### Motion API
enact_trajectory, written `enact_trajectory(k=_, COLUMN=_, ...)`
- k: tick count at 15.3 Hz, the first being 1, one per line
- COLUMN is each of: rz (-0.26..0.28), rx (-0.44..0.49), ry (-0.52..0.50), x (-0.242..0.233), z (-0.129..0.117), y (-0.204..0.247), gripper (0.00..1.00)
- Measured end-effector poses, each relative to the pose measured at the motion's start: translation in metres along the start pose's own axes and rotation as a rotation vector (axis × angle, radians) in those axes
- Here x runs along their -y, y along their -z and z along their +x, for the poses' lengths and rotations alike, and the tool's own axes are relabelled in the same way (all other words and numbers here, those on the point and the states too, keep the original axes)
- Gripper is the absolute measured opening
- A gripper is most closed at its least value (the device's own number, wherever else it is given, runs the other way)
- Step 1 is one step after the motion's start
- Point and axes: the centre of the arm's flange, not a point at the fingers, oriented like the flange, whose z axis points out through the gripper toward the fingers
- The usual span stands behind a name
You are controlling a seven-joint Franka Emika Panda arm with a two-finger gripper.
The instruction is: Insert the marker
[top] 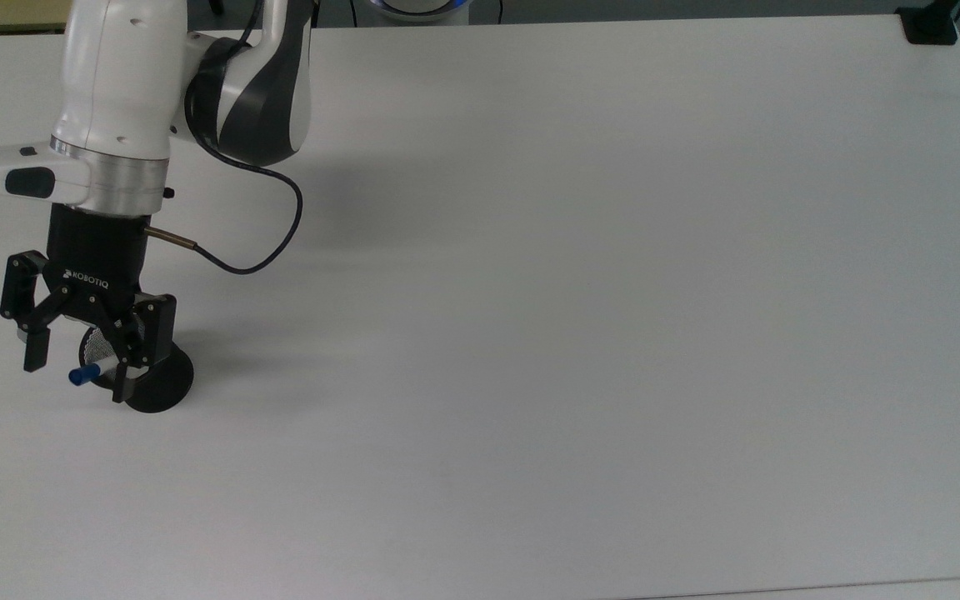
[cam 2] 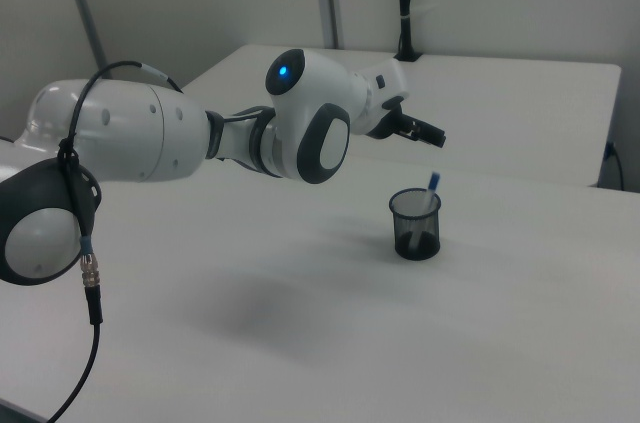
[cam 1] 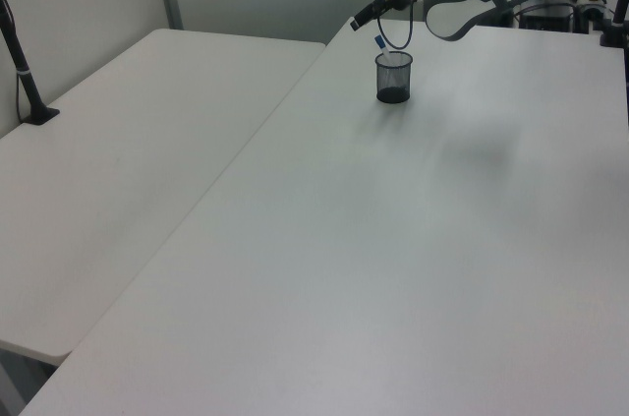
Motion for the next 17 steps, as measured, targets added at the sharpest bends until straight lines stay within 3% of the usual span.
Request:
enact_trajectory(k=1, rz=0.000, rx=-0.001, ry=0.000, x=0.000, z=0.000, y=0.000, gripper=1.00)
enact_trajectory(k=6, rz=0.003, rx=0.044, ry=0.008, x=0.009, z=-0.001, y=0.001, gripper=1.00)
enact_trajectory(k=12, rz=0.037, rx=0.305, ry=0.093, x=0.094, z=0.022, y=0.060, gripper=1.00)
enact_trajectory(k=17, rz=0.052, rx=0.561, ry=0.198, x=0.167, z=0.019, y=0.142, gripper=1.00)
